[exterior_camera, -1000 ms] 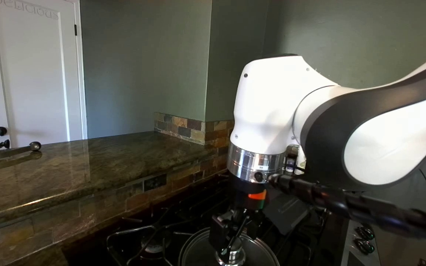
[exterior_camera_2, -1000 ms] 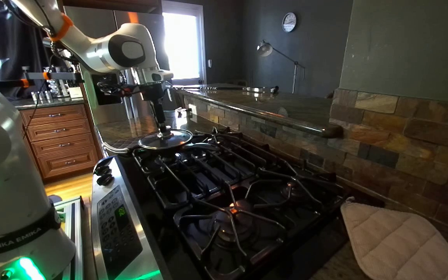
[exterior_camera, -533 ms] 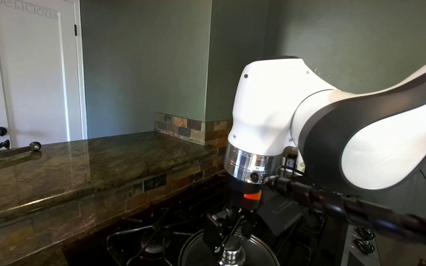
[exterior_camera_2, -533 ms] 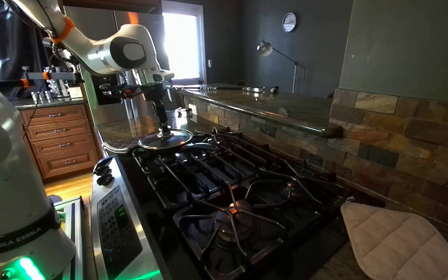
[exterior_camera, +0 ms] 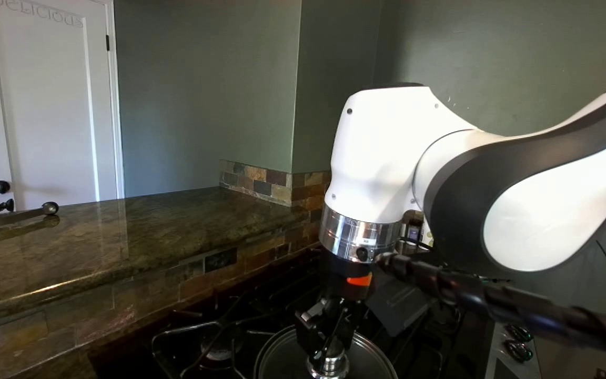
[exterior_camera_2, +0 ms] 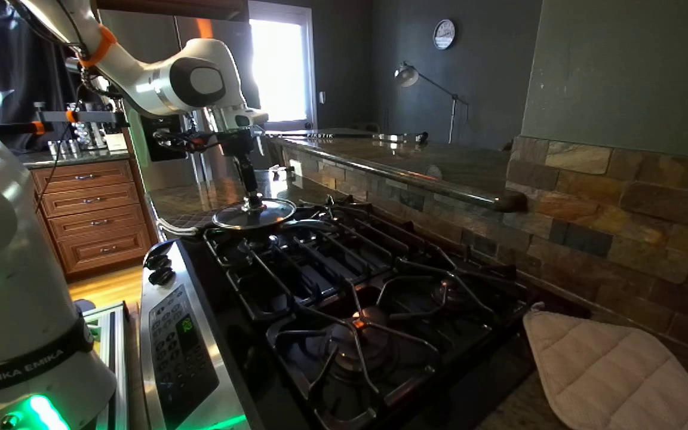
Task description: Take the lid off the pot, then move the pot backwards, then put the lid on it
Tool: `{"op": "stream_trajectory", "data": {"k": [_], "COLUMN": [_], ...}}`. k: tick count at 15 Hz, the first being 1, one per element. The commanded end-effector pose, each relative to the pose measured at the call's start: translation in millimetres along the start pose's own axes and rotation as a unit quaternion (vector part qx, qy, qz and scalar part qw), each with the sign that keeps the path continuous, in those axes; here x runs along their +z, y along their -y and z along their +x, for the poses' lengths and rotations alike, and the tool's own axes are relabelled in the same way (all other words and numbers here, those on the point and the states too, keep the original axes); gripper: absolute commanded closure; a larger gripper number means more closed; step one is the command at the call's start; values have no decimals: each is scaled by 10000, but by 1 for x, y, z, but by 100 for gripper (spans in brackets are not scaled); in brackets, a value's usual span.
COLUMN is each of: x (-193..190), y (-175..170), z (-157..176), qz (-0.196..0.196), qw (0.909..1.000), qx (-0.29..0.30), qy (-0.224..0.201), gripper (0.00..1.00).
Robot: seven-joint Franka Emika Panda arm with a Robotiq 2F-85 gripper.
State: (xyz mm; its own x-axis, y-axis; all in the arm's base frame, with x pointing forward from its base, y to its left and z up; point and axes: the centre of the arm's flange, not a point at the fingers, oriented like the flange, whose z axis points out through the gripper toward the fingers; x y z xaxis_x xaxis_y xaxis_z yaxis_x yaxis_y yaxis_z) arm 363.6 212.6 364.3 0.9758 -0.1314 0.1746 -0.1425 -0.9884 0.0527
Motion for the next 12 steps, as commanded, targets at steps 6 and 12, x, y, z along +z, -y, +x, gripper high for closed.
{"op": "stream_trajectory", "data": {"k": [6,12], "x": [-5,-27], "y": [-3,-20], "z": [-3,-6], "qz": [19,65], "qw": [9999,9994], "qx": [46,220], "qy": [-149,-272], "gripper": [77,77]}}
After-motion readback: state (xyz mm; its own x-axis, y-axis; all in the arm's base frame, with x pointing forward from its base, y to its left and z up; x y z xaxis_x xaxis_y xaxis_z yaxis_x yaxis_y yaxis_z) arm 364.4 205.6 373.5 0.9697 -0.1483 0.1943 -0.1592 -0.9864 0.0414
